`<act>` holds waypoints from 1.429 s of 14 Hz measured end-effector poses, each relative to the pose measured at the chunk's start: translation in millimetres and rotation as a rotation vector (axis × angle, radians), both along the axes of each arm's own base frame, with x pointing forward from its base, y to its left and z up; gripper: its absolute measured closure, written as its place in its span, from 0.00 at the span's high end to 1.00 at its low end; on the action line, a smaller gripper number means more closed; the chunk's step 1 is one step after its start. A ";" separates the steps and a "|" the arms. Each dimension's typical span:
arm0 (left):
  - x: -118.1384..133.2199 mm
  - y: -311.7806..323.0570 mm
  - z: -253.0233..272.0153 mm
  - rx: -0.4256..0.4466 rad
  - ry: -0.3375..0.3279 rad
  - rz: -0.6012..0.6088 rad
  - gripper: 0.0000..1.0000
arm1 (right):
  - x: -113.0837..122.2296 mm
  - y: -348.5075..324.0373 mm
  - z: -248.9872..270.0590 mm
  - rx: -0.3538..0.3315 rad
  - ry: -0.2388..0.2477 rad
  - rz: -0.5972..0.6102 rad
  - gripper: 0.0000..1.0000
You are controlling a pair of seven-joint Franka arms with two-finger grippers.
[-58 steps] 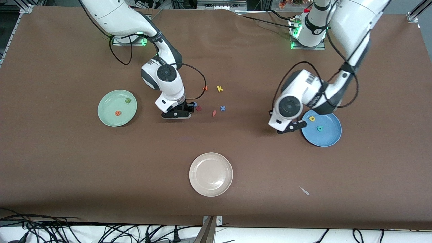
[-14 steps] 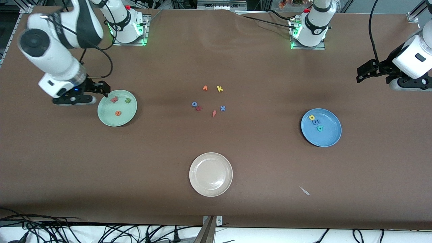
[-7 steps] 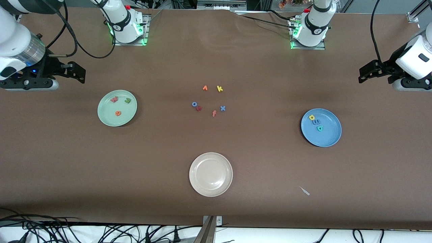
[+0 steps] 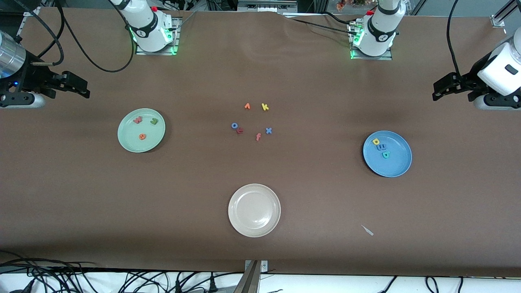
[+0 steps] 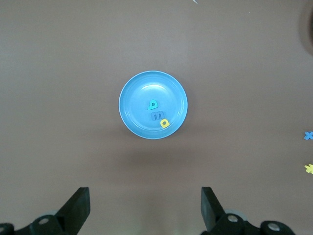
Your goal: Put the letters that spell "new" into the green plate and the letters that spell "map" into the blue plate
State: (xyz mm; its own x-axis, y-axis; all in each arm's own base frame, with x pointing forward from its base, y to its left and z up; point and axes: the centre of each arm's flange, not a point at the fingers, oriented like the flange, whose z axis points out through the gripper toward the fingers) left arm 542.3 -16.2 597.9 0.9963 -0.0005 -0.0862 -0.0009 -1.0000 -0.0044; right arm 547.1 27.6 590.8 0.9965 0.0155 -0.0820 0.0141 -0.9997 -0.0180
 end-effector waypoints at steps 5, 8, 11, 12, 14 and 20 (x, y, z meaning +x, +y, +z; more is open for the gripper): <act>0.0 0.0 -0.5 0.000 0.000 0.000 1.00 | 2.6 3.1 21.3 0.002 -0.046 0.005 1.00; 0.7 0.0 -1.0 0.000 -0.004 0.000 1.00 | 9.1 11.8 14.7 0.000 -0.042 0.021 1.00; 0.8 0.0 -1.8 0.000 -0.004 0.000 1.00 | 20.8 19.6 8.7 -0.007 -0.048 0.035 1.00; 0.8 0.0 -1.8 0.000 -0.004 0.000 1.00 | 22.5 19.4 10.4 -0.007 -0.051 0.035 1.00; 0.8 0.0 -1.8 0.000 -0.004 0.000 1.00 | 22.5 18.3 15.1 -0.008 -0.056 0.033 1.00; 1.6 0.0 -1.3 0.000 -0.010 0.000 1.00 | 21.6 15.9 15.9 -0.011 -0.049 0.030 1.00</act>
State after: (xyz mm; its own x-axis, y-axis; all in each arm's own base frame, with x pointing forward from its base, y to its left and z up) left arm 543.9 -16.3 596.6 0.9971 -0.0006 -0.0758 -0.0009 -1.0000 -0.0041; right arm 568.8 43.6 606.6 0.9984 0.0452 -0.0333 0.0450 -0.9990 -0.0058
